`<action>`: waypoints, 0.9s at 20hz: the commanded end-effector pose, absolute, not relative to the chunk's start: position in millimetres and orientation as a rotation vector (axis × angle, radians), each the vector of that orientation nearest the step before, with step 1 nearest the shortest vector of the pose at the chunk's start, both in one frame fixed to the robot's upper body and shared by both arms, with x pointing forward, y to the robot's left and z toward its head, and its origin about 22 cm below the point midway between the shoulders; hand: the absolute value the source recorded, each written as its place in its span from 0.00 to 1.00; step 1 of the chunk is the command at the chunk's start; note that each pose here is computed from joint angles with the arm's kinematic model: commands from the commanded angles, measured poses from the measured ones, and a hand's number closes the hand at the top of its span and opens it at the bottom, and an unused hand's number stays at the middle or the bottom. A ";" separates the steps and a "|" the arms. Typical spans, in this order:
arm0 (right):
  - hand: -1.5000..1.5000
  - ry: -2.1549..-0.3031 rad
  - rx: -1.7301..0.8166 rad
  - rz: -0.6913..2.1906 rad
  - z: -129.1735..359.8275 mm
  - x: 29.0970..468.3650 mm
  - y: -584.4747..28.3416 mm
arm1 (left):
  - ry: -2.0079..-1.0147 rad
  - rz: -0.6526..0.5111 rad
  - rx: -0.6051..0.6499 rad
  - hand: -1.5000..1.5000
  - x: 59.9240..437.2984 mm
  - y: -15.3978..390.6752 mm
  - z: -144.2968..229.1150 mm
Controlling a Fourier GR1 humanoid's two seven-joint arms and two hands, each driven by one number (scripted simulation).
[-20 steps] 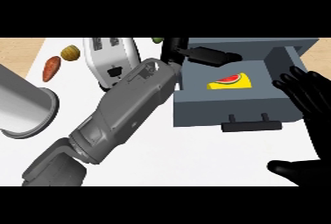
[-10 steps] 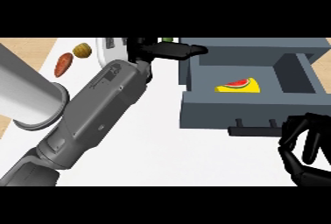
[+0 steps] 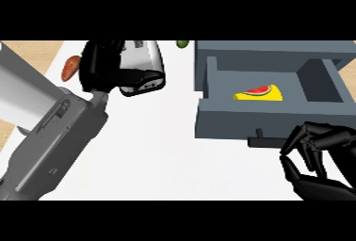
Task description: Pick up the cup, place it into the drawer and close the drawer
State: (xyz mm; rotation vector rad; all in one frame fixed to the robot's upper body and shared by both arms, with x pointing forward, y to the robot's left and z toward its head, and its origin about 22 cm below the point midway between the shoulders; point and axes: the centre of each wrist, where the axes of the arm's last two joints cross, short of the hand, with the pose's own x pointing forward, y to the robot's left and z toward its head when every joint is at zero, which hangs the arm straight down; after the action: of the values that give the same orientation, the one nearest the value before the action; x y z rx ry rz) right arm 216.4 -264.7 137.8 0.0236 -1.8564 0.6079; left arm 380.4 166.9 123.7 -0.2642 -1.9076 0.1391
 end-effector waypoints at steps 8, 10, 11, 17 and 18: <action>1.00 -1.786 -0.254 1.070 115.3 229.4 -256.5 | -1.877 0.180 -0.266 0.00 326.8 241.6 91.1; 1.00 -1.744 -0.320 1.112 101.4 238.0 -251.8 | -1.874 0.164 -0.270 0.00 313.8 263.4 96.5; 1.00 -1.741 -0.356 1.137 89.7 245.8 -240.7 | -1.899 0.165 -0.256 0.00 316.3 269.3 96.6; 1.00 -1.707 -0.402 1.196 51.8 267.9 -236.9 | -1.869 0.188 -0.245 0.00 274.8 277.8 68.3; 0.00 -1.686 -0.399 1.185 25.4 267.3 -221.8 | -1.865 0.195 -0.251 0.00 288.7 307.9 73.8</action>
State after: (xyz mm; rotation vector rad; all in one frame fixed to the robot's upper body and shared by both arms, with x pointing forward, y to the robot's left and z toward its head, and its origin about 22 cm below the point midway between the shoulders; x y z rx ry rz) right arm 263.0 -233.0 59.2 -0.3689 -1.7125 1.1421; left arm 298.3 281.9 76.9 -0.2569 -1.8732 0.1770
